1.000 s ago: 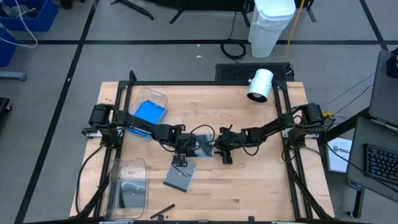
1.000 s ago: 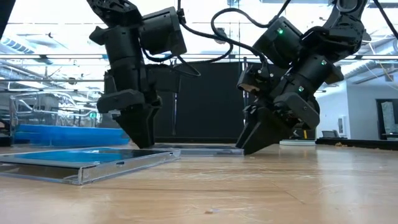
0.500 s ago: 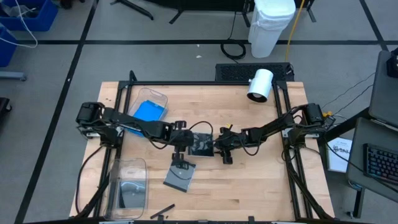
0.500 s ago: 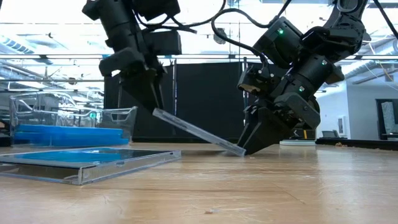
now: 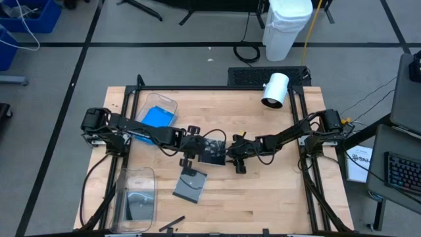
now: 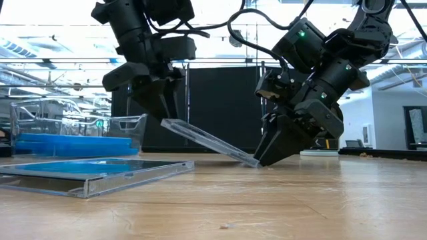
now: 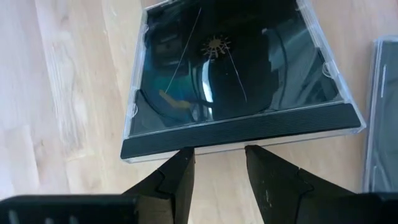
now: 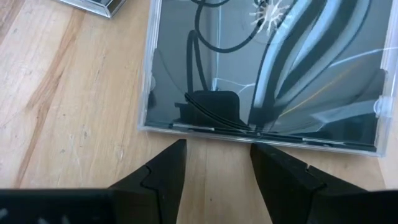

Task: Pick & place jewel cases by type
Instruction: Put the top black CD case into the bottom transparent bin

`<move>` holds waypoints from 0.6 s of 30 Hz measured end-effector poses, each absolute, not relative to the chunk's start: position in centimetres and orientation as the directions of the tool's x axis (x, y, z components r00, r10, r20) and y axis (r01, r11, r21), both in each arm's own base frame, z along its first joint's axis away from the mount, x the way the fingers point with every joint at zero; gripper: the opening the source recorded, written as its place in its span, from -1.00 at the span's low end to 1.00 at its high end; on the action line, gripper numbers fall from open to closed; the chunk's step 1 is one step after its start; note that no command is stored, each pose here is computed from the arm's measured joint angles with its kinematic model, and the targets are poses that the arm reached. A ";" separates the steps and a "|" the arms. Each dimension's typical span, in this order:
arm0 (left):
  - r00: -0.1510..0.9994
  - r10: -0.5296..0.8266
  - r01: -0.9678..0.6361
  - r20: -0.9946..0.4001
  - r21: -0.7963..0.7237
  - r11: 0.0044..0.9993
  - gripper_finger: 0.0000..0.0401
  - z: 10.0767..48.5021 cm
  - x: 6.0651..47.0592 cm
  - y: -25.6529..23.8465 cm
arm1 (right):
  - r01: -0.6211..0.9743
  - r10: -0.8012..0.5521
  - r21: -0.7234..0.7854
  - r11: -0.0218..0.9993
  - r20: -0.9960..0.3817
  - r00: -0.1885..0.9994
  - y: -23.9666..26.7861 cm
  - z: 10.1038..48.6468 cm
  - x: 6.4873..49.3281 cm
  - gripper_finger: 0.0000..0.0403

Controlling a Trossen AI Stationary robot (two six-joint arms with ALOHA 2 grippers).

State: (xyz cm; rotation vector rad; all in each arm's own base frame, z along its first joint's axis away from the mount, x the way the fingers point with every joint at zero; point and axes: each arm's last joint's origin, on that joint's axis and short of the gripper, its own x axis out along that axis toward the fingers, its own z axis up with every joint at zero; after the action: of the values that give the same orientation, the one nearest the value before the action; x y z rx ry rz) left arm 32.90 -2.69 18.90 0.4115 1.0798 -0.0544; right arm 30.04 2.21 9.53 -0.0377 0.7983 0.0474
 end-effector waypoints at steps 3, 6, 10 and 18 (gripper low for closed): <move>0.478 0.157 0.269 -0.864 0.315 0.910 -0.24 18.9 32.9 -2.7 | -0.057 0.028 -0.016 0.998 -0.716 0.698 2.2 9.5 30.1 -0.11; 0.480 0.158 0.317 -0.863 0.338 0.886 -0.24 18.9 32.9 -2.8 | -0.057 0.028 -0.016 0.998 -0.715 0.699 2.2 9.5 30.1 -0.11; 0.478 0.157 0.357 -0.864 0.354 0.864 -0.24 18.9 32.9 -2.9 | -0.057 0.028 -0.016 0.998 -0.714 0.700 2.2 9.6 30.1 -0.12; 0.462 0.134 0.436 -0.877 0.356 0.827 -0.24 18.8 32.7 -3.1 | -0.058 0.029 -0.017 0.998 -0.713 0.701 2.2 9.6 30.1 -0.12</move>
State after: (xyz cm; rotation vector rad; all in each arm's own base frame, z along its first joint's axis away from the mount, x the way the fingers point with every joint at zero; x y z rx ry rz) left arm 32.71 -3.05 18.77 0.5971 1.0912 -0.2003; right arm 30.08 2.21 9.56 -0.0391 0.7932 0.0485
